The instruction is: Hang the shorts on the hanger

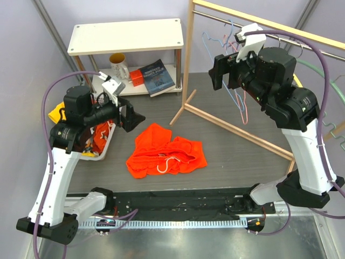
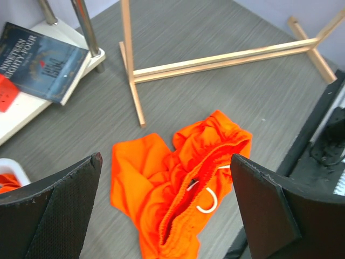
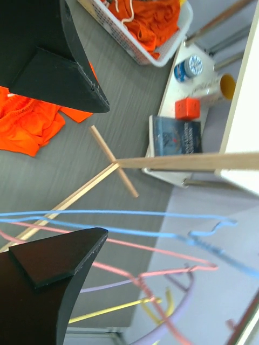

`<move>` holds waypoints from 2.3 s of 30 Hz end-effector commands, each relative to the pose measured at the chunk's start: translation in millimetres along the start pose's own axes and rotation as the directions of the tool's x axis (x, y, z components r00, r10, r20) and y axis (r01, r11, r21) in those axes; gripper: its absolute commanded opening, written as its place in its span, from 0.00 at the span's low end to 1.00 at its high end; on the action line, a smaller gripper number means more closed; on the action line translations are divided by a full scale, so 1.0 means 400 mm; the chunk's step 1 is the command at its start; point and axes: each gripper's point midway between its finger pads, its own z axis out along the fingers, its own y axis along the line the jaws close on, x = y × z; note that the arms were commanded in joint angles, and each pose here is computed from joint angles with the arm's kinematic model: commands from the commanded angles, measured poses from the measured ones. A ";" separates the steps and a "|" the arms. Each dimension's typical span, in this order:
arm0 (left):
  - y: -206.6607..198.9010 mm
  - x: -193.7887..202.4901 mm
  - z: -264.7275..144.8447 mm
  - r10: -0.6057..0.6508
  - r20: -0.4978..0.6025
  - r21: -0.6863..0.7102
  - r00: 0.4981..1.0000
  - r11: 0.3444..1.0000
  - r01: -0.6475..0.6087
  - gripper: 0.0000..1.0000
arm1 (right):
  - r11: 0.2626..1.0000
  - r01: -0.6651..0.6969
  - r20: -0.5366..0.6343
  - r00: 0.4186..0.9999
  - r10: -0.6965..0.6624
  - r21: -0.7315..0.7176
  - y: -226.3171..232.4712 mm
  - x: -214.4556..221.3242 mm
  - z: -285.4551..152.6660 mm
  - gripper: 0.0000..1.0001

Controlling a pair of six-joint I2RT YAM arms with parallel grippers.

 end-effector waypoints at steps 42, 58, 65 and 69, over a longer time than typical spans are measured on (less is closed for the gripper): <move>-0.032 -0.002 0.006 -0.061 0.040 0.062 0.997 0.996 0.058 1.00 | 0.973 -0.010 -0.032 0.999 0.018 0.229 -0.142 0.159 0.183 0.01; -0.025 0.018 0.013 -0.074 0.015 0.049 0.997 0.996 0.073 1.00 | 0.975 -0.029 0.120 0.993 0.002 0.222 -0.147 0.096 0.140 0.01; -0.015 0.048 0.023 -0.087 0.002 0.036 0.996 0.996 0.087 1.00 | 0.984 -0.006 0.148 0.989 -0.020 0.179 -0.136 0.122 0.082 0.01; -0.007 0.048 0.029 -0.089 0.000 0.027 0.996 0.996 0.089 1.00 | 0.976 0.013 0.183 0.982 -0.054 0.217 -0.151 0.099 0.094 0.01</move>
